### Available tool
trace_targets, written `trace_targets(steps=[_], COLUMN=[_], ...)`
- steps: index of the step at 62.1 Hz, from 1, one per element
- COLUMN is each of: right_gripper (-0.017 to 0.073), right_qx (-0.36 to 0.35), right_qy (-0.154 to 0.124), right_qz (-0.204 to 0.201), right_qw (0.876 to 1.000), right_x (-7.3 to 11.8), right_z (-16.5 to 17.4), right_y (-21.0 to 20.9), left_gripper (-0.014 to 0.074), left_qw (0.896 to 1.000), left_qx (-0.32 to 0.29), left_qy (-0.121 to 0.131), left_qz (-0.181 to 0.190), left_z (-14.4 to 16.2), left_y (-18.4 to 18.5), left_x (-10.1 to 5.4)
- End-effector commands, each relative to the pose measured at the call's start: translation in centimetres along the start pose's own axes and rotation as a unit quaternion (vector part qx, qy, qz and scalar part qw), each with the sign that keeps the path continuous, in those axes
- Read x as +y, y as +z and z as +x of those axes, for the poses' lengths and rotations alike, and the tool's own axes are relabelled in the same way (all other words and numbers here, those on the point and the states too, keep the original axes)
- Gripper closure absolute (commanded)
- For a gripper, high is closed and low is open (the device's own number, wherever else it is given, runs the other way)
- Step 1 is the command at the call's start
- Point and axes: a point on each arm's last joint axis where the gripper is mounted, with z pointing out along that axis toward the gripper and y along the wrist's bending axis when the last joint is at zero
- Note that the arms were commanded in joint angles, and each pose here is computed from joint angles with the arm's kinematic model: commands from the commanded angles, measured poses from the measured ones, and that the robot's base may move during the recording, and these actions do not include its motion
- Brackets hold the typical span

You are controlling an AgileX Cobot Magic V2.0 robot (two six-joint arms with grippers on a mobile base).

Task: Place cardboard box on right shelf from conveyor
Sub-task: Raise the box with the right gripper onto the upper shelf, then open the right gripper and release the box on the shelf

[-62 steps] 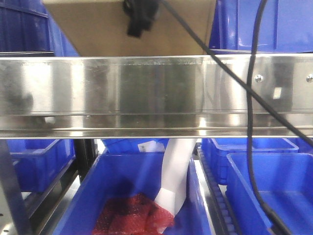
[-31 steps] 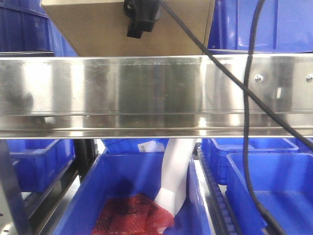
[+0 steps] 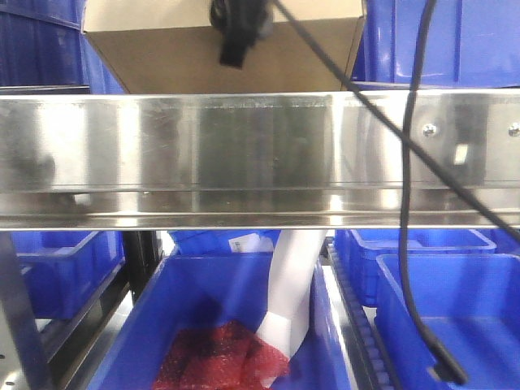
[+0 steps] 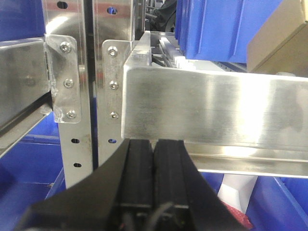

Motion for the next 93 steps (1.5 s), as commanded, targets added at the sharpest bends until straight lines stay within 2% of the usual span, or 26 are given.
trace_targets(steps=[1, 10, 17, 20, 27, 33, 37, 47, 56, 93], right_gripper=[-0.0066, -0.0066, -0.0066, -0.0064, -0.0022, 0.0106, 0.0232, 0.0509, 0.0503, 0.0503], right_qx=[-0.061, -0.074, -0.083, -0.089, -0.105, -0.117, -0.129, -0.182, -0.221, -0.204], right_qy=[0.027, 0.056, 0.104, 0.139, 0.260, 0.345, 0.376, 0.396, 0.394, 0.389], right_qz=[0.044, 0.016, 0.000, -0.001, -0.005, -0.011, -0.015, -0.021, -0.024, -0.033], right_qw=[0.997, 0.996, 0.991, 0.986, 0.960, 0.931, 0.917, 0.900, 0.892, 0.898], right_x=[-2.6, -2.0, -1.8, -1.9, -2.3, -2.5, -2.2, -1.4, -0.6, 0.1], right_z=[-1.0, -1.5, -1.7, -1.7, -1.7, -1.4, -1.1, -0.3, 0.2, -0.1], right_y=[-4.6, -6.3, -7.5, -8.0, -9.1, -9.8, -10.3, -11.3, -11.5, -10.0], left_gripper=[0.0713, 0.0713, 0.0713, 0.0713, 0.0713, 0.0713, 0.0713, 0.0713, 0.0713, 0.0713], left_qw=[0.999, 0.999, 0.999, 0.999, 0.999, 0.999, 0.999, 0.999, 0.999, 0.999], left_qx=[-0.048, -0.048, -0.048, -0.048, -0.048, -0.048, -0.048, -0.048, -0.048, -0.048], left_qy=[-0.005, -0.005, -0.005, -0.005, -0.005, -0.005, -0.005, -0.005, -0.005, -0.005], left_qz=[0.004, 0.004, 0.004, 0.004, 0.004, 0.004, 0.004, 0.004, 0.004, 0.004], left_z=[-0.9, -0.9, -0.9, -0.9, -0.9, -0.9, -0.9, -0.9, -0.9, -0.9], left_y=[-0.1, -0.1, -0.1, -0.1, -0.1, -0.1, -0.1, -0.1, -0.1, -0.1], left_x=[0.0, 0.0, 0.0, 0.0, 0.0, 0.0, 0.0, 0.0, 0.0, 0.0])
